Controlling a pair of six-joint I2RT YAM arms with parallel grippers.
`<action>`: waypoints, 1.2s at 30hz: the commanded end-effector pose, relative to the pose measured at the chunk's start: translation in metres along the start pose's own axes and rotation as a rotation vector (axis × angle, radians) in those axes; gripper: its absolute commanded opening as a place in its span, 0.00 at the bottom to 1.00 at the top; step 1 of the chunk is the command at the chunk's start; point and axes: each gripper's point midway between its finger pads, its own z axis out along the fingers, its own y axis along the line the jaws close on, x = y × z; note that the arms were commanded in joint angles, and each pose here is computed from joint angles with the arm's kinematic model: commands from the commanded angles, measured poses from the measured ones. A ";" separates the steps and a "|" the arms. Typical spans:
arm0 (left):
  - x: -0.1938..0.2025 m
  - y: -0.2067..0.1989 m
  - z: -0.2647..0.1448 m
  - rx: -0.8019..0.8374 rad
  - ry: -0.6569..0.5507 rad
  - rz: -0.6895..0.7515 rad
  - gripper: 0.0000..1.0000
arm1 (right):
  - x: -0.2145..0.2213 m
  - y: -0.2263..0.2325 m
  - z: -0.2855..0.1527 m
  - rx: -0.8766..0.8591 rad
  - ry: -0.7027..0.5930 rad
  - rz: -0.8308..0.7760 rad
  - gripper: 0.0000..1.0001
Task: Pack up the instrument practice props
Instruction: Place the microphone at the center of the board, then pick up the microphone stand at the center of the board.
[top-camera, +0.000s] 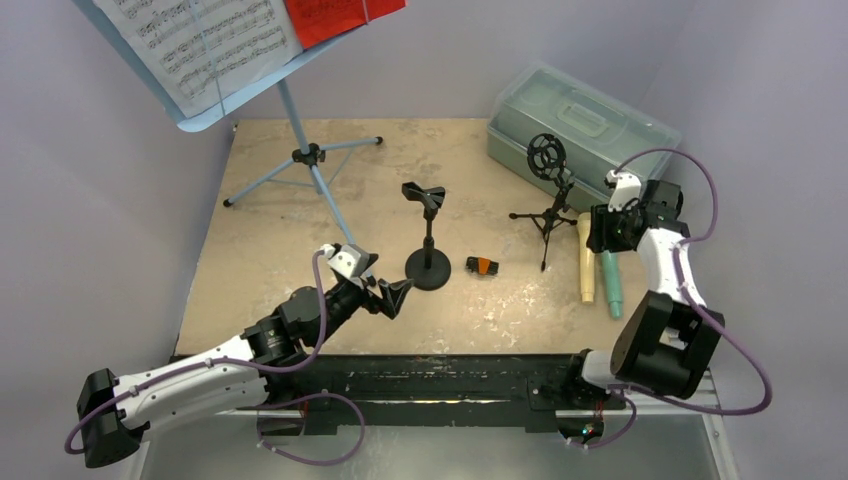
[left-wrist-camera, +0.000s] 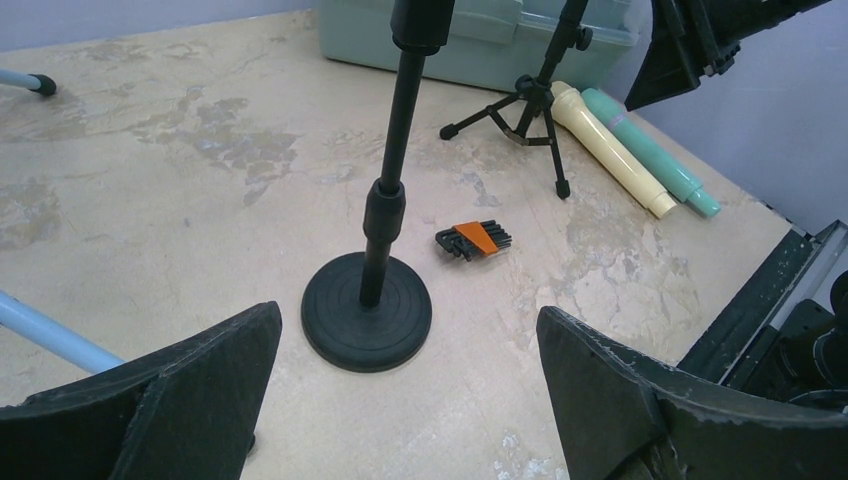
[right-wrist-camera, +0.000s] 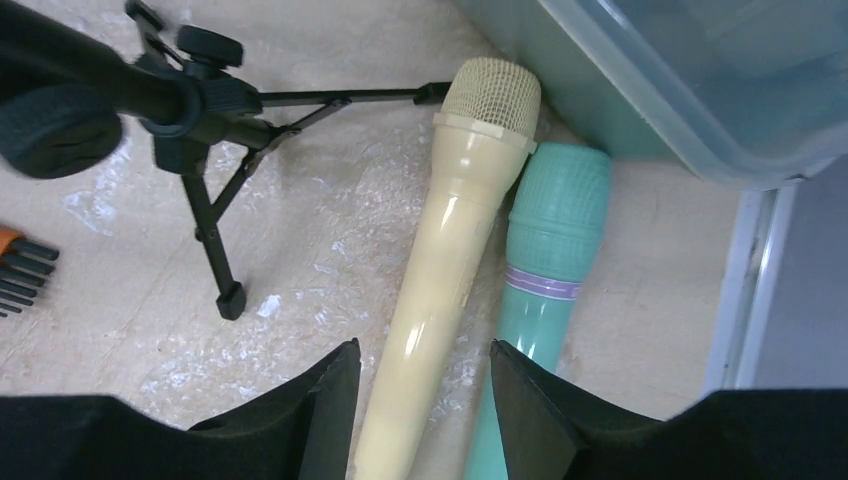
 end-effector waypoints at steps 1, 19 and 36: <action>-0.019 -0.006 0.002 0.019 -0.060 -0.024 1.00 | -0.007 0.011 -0.020 -0.023 -0.059 -0.090 0.54; -0.006 0.000 0.039 0.035 -0.178 0.046 0.99 | -0.024 0.104 -0.097 -0.390 -0.306 -0.391 0.62; 0.047 0.022 0.126 0.096 -0.031 0.138 0.84 | -0.002 0.203 -0.126 -0.895 -0.581 -0.757 0.81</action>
